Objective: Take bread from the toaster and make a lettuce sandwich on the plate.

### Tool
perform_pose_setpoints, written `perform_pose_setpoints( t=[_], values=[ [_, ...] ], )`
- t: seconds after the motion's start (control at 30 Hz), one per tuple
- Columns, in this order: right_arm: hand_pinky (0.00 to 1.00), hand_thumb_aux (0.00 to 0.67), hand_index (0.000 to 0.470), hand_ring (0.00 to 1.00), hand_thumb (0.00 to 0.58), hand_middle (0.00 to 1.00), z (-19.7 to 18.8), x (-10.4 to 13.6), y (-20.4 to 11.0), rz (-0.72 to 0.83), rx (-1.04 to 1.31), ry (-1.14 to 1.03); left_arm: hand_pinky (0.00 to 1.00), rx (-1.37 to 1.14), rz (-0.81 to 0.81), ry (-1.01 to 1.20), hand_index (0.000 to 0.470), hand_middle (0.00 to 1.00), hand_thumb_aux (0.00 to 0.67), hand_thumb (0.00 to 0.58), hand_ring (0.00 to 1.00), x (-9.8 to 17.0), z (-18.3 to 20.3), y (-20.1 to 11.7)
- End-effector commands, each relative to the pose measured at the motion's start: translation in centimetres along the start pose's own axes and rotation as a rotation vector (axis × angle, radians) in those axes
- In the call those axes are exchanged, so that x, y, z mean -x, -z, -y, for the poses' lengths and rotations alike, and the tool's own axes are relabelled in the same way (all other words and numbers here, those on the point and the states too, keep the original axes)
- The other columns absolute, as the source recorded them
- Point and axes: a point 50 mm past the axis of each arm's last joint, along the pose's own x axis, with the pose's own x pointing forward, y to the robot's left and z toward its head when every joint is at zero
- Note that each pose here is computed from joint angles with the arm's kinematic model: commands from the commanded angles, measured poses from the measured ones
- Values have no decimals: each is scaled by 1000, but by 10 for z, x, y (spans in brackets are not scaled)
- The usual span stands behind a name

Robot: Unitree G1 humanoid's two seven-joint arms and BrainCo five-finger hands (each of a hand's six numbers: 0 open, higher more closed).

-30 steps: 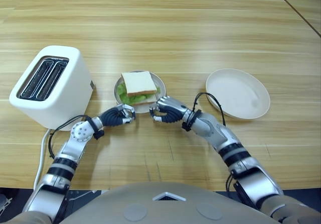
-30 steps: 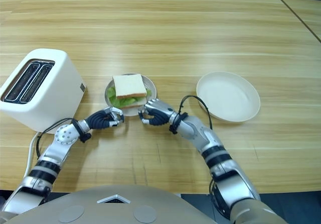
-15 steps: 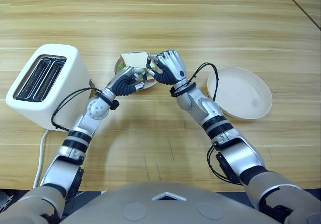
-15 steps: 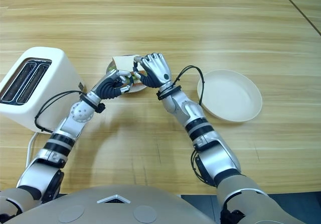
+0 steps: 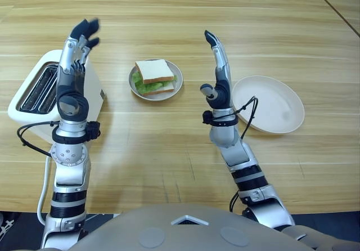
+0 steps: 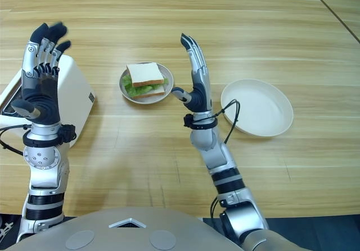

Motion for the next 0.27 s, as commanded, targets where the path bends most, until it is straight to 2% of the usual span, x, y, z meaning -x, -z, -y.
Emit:
perform_pose_setpoints(
  t=[0.03,0.27],
  values=[
    [0,0,0,0,0,0,-5,6,0,-46,-81,-11,0,31,-103,3,0,0,0,0,0,13,5,19],
    [0,0,0,0,0,0,-4,-2,-7,-4,-120,0,0,61,-145,-1,0,0,0,0,0,18,8,30]
  ],
)
